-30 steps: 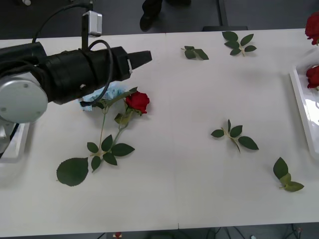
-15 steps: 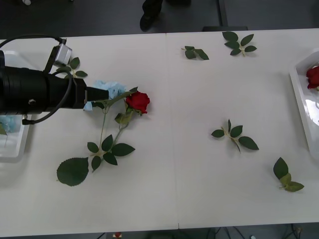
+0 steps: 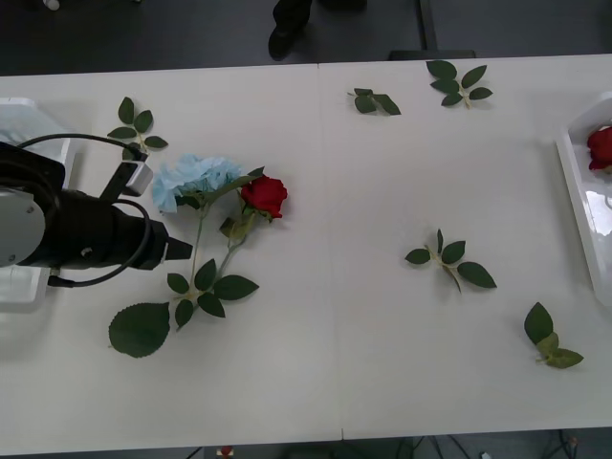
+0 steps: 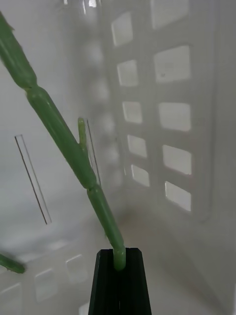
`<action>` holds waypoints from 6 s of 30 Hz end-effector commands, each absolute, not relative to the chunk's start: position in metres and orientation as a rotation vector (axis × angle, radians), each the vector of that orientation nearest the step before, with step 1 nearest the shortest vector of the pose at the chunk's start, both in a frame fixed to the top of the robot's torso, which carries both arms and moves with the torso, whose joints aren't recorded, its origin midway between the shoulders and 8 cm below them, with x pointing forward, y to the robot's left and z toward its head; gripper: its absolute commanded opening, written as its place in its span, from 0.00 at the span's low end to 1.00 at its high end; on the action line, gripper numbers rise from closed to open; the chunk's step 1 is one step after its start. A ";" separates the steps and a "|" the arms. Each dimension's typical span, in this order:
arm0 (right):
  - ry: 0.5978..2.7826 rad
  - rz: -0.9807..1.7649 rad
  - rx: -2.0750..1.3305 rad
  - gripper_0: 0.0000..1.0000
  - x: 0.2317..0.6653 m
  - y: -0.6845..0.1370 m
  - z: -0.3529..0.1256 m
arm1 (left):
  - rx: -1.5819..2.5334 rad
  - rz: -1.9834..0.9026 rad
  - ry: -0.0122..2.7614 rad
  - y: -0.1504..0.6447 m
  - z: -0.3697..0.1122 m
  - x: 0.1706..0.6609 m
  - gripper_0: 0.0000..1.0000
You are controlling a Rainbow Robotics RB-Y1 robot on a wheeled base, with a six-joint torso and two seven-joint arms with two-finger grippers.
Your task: Place the red flowers into the right box and the blue flowers into the left box. If a person shows an open palm, hand one flower to the person first, then continue sorting.
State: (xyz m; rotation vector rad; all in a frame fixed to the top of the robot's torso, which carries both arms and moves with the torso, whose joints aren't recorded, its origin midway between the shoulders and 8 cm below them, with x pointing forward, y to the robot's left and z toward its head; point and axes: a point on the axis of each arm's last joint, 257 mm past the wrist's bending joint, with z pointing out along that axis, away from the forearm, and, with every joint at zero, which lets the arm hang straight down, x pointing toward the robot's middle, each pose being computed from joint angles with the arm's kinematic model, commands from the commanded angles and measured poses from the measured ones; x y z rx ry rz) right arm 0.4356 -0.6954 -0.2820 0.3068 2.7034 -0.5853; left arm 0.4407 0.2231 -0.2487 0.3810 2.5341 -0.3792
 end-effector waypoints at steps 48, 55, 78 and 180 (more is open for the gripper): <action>1.976 0.367 -1.598 0.97 0.479 -0.233 -0.139 | 0.526 -0.049 2.555 0.220 -0.276 0.531 0.00; 1.786 0.308 -1.677 0.97 0.480 -0.213 -0.144 | 0.478 -0.028 2.600 0.288 -0.190 0.505 0.00; 1.775 0.436 -1.603 0.97 0.477 -0.194 -0.142 | 0.259 0.876 2.604 0.618 -0.029 0.448 0.00; 1.778 0.488 -1.535 0.97 0.481 -0.191 -0.137 | 1.359 0.199 2.348 0.190 -0.307 0.546 1.00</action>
